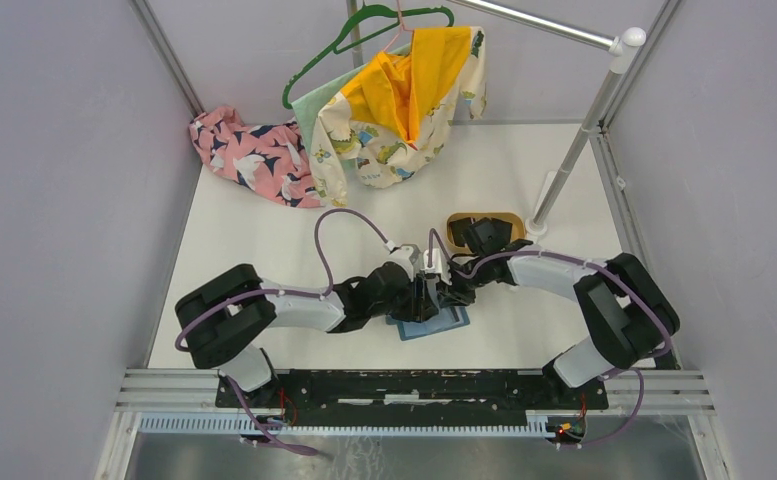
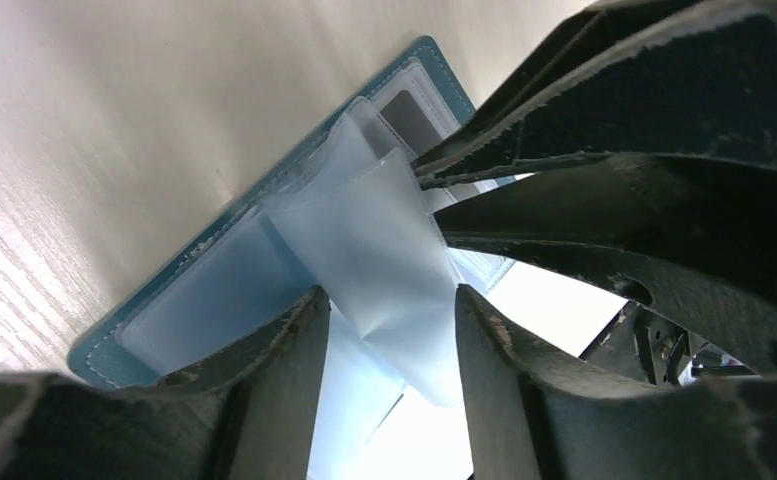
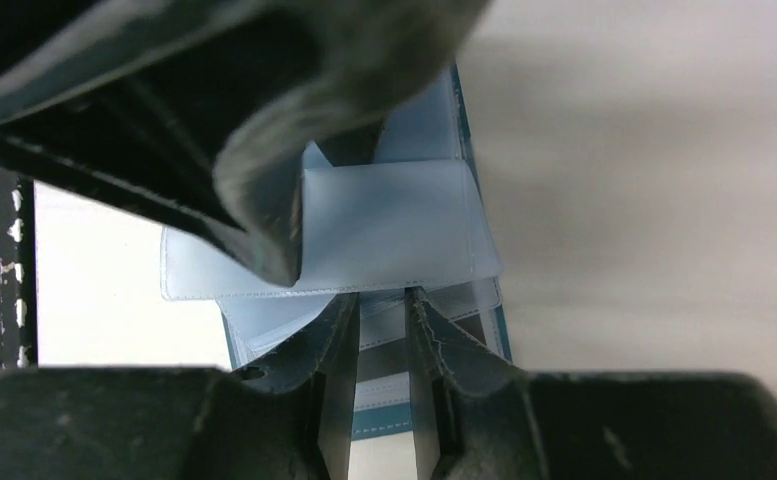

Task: Put the credit cards into the card holder
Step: Open the card holder at the center of the board.

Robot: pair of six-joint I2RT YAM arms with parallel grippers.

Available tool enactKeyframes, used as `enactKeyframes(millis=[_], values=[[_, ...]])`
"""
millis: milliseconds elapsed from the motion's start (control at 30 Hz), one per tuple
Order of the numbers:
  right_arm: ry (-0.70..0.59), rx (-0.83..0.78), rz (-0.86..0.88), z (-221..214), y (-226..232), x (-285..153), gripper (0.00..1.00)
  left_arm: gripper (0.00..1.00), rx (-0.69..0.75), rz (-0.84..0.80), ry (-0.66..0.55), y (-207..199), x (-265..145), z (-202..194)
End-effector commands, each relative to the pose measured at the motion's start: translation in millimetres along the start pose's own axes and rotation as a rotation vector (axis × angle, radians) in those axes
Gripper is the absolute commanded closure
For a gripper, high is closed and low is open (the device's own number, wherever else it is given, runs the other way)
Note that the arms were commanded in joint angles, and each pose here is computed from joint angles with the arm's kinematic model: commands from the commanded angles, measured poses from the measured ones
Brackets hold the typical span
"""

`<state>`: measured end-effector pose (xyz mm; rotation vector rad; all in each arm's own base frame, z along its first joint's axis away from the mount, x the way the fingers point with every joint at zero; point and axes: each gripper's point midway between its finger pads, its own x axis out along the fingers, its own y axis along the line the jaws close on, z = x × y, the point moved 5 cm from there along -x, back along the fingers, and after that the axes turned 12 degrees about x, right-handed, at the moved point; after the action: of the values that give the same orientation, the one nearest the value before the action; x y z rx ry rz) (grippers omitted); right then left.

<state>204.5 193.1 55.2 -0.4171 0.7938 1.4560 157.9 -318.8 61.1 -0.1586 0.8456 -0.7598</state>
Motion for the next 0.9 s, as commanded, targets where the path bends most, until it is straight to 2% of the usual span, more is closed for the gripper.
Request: enactKeyframes(millis=[0,167,233,367,600,867], values=[[0.072,0.107,0.037,-19.2,5.5,11.1,0.72,0.41,0.037,0.022,0.063,12.8,-4.9,-21.3],[0.055,0.167,0.076,-17.4,6.9,18.0,0.72,0.29,0.047,0.01,0.055,13.1,-5.7,-22.3],[0.043,0.185,0.103,-15.4,8.5,19.2,0.72,0.29,0.051,0.032,0.067,16.9,-4.4,-25.4],[0.029,0.212,0.12,-13.9,7.9,19.1,0.71,0.4,0.056,0.095,0.1,25.7,0.9,-30.4],[-0.016,0.271,0.133,-11.7,3.8,14.5,0.71,0.53,0.065,0.15,0.136,34.1,6.0,-37.4],[-0.052,0.273,0.17,-4.1,5.2,7.8,0.7,0.77,0.063,0.219,0.182,47.1,10.4,-49.7]])
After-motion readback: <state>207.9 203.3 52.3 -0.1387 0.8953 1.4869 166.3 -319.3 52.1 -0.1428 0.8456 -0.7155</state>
